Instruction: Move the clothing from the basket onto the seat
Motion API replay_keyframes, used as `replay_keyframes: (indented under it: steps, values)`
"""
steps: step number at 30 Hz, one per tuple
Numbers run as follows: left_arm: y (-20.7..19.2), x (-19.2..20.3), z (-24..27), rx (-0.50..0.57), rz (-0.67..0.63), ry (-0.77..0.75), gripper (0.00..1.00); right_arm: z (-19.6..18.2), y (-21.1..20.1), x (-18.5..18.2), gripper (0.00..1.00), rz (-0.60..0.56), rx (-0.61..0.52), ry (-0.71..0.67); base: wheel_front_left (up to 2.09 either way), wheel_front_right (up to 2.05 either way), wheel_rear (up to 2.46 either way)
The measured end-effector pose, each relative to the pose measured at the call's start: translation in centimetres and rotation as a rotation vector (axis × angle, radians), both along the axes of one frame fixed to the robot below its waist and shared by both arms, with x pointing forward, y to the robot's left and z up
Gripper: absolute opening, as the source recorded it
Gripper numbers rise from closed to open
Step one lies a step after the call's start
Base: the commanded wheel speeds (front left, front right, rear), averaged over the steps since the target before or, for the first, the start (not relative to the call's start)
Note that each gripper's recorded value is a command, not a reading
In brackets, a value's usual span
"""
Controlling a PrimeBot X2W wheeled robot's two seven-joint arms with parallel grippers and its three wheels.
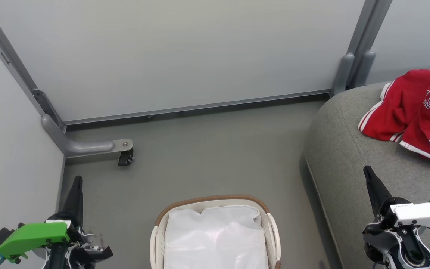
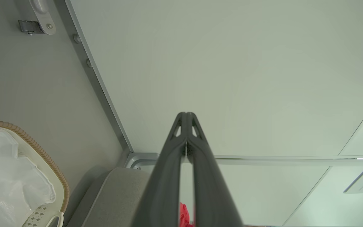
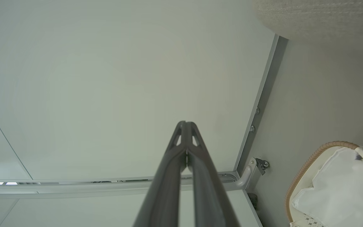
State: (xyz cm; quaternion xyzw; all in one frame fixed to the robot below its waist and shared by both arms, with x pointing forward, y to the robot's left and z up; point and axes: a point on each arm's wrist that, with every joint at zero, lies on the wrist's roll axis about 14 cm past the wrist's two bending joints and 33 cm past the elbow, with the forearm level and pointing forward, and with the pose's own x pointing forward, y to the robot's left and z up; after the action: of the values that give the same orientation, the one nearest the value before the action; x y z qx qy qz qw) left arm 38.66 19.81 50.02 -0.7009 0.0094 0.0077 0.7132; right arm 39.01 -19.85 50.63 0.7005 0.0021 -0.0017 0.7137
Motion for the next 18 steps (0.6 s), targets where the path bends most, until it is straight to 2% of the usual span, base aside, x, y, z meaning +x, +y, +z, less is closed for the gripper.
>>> replay_keyframes:
  steps: [18]
  values:
    - [0.12, 0.08, 0.37, -0.023, 0.003, -0.013, 0.00, 0.16, 0.00, -0.02, 0.00, 0.002, 0.024, -0.006, 0.00, 0.00, 0.00]
